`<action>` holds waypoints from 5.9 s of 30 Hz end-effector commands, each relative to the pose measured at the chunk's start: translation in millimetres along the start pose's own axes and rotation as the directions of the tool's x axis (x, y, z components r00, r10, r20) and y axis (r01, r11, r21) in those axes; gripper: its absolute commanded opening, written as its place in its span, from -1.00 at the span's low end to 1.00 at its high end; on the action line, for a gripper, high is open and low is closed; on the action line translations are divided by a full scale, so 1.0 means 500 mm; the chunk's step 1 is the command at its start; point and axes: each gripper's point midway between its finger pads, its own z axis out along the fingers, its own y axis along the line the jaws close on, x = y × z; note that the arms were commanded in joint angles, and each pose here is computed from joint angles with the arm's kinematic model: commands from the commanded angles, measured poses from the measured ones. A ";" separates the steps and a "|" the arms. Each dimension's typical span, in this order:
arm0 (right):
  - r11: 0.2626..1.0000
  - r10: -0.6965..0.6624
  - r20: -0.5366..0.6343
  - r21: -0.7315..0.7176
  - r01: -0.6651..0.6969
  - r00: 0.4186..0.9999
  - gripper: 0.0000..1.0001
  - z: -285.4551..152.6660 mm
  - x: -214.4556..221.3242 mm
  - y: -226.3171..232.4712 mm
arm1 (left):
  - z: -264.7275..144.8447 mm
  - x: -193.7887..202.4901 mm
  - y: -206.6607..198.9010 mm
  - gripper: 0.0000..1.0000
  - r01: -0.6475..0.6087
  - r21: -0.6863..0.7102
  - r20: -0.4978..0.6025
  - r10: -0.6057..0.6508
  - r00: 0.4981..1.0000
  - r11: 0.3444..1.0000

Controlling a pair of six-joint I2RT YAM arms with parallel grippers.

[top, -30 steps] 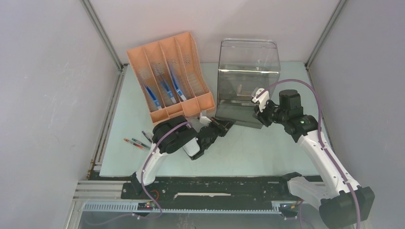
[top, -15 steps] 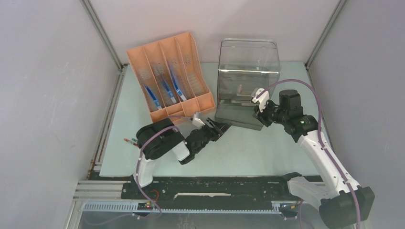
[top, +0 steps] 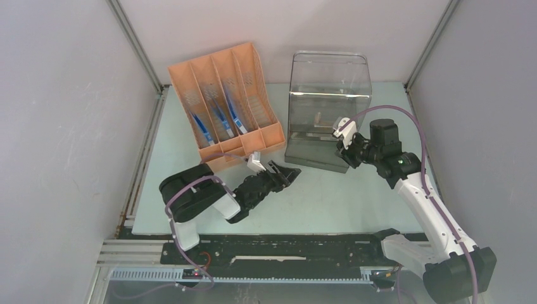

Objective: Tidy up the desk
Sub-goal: Open the drawer in the storage box, then pick up the stationery from the center of the board, then place the stationery in the folder.

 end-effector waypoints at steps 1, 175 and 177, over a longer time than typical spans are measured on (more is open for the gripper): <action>1.000 -0.023 0.020 0.018 0.022 1.000 -0.68 -0.006 -0.018 -0.014 | -0.015 -0.023 -0.008 0.52 -0.081 -0.016 0.043 0.082 0.996 0.997; 0.868 0.136 0.187 -0.496 -0.026 0.973 -0.58 -0.002 -0.112 0.191 | -0.278 -0.287 -0.189 -1.00 -0.519 0.234 0.273 0.457 0.847 0.822; 0.834 0.183 0.193 -0.549 -0.048 0.964 -0.55 -0.005 -0.126 0.207 | -0.269 -0.279 -0.215 -1.00 -0.555 0.261 0.295 0.482 0.825 0.790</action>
